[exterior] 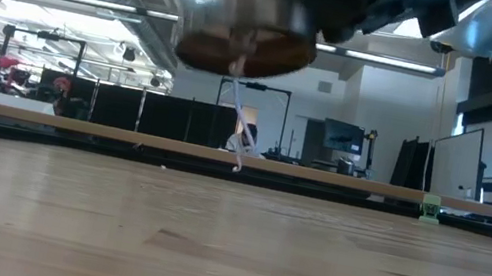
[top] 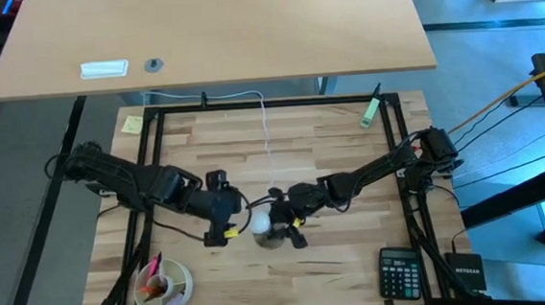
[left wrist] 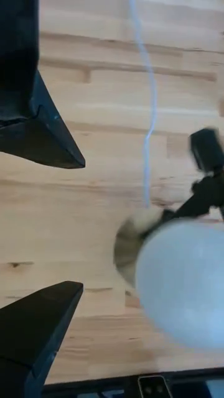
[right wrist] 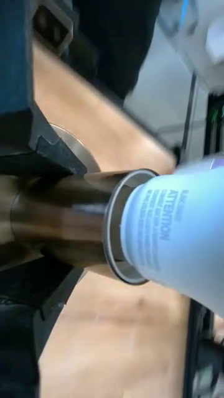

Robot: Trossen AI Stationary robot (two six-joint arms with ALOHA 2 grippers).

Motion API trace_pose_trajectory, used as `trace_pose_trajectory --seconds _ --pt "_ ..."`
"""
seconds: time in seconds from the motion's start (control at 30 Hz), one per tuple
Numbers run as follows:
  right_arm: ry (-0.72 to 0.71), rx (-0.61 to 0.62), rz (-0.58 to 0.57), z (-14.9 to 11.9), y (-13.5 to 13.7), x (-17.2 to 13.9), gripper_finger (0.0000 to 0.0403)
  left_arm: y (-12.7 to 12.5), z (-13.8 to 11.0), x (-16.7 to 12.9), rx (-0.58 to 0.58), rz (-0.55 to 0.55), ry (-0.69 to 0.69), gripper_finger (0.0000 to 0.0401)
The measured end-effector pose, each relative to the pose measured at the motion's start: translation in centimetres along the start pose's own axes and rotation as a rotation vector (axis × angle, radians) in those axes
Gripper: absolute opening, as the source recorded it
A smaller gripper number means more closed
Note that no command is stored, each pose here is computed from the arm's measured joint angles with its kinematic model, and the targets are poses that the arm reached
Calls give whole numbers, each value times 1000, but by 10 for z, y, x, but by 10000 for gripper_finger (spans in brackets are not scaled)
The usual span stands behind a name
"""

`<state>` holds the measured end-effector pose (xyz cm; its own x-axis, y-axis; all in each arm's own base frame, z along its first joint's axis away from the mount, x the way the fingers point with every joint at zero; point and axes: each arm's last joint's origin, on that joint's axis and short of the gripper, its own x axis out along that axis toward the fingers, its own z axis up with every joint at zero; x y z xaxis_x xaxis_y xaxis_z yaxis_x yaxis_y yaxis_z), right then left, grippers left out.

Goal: Screw lightbulb
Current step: Insert the lightbulb into the lamp

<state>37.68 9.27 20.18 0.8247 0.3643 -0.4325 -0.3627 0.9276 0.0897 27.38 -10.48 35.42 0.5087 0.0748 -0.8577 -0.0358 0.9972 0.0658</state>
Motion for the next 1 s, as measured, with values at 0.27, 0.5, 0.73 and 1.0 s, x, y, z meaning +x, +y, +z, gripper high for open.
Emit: trace_pose_trajectory --seconds 0.27,0.5,0.73,1.0 --pt "53 7 -171 -14 -10 10 178 -15 -9 -4 -76 112 -67 300" --pt "57 8 -181 -39 -15 35 178 -28 -14 -9 -109 155 -114 300" --pt "43 7 -266 -48 -19 43 178 -32 -30 8 -186 239 -106 300" --pt "50 9 -265 -49 -19 44 178 -34 -33 17 -216 236 -112 300"
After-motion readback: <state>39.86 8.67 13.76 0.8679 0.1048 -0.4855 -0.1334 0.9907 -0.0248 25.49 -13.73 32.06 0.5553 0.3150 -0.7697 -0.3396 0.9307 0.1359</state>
